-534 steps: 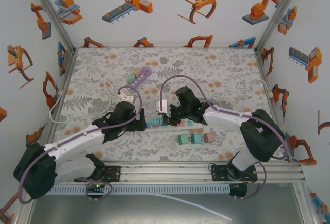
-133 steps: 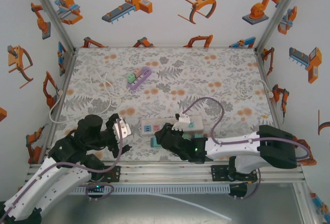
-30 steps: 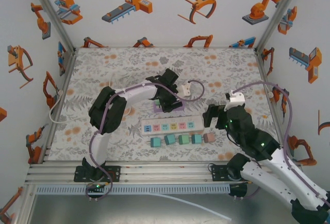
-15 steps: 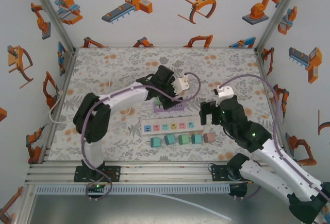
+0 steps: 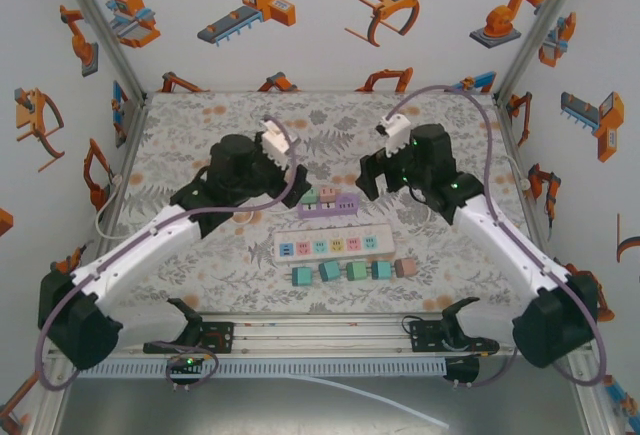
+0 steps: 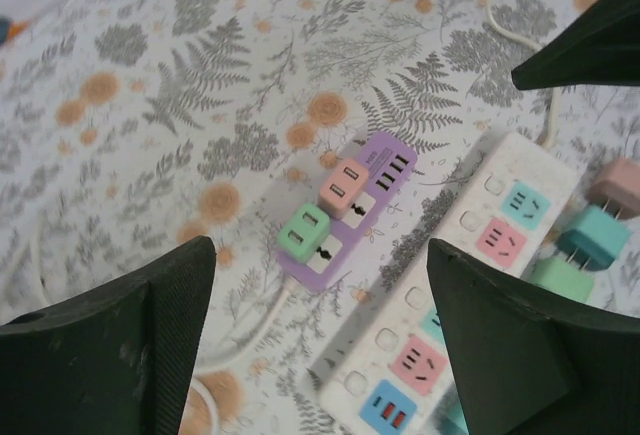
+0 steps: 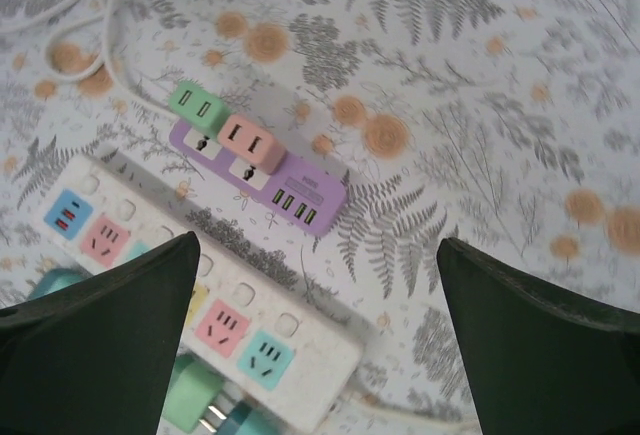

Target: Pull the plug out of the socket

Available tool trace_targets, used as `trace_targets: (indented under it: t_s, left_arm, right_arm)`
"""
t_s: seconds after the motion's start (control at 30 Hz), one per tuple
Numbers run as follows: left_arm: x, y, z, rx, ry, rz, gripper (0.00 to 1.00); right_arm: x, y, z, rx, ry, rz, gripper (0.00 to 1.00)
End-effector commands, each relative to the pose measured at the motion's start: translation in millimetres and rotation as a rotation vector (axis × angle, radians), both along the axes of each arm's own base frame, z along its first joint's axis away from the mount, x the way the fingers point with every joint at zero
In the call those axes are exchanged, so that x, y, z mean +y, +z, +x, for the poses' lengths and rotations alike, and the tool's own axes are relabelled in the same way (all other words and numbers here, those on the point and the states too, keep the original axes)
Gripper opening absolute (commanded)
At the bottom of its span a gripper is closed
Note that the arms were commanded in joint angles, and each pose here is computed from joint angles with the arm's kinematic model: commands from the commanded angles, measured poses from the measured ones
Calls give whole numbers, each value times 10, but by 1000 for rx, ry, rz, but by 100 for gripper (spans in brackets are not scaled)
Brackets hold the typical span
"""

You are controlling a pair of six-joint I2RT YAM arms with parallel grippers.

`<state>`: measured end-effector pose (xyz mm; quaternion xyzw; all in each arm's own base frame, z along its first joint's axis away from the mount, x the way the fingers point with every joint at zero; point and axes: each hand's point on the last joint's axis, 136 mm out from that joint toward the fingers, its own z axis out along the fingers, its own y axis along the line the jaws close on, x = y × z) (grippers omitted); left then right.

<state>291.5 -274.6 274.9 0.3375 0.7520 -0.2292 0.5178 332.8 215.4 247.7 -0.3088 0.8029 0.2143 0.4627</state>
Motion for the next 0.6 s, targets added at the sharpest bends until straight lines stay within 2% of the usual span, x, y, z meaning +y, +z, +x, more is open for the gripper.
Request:
trace_targets:
  t_s: [0.0,0.1,0.27,0.37,0.43,0.57]
  left_arm:
    - [258,-122,-25,146,177,-151,79]
    - [535,-364,-6,239,346,-190,81]
    - [645,-721,19,348,458,-252,82]
    - [653,-951,106,437,528,-237,82]
    - [585,-1074,169,487,528,-220,80]
    - [491,-1315,294,531,532,-185,71]
  right_arm:
    - [355,165,-104,-185,345,-39,87]
    - [480,86,-132,-282,500,-91,85]
    - [593,-108,-219,-428,713,-174,83]
    - [652,-204,-192,-430,770,-184,81]
    - [705,-306,-199,-416,815,-203,77]
    - [816,-586,-177,-381,875,-276,72]
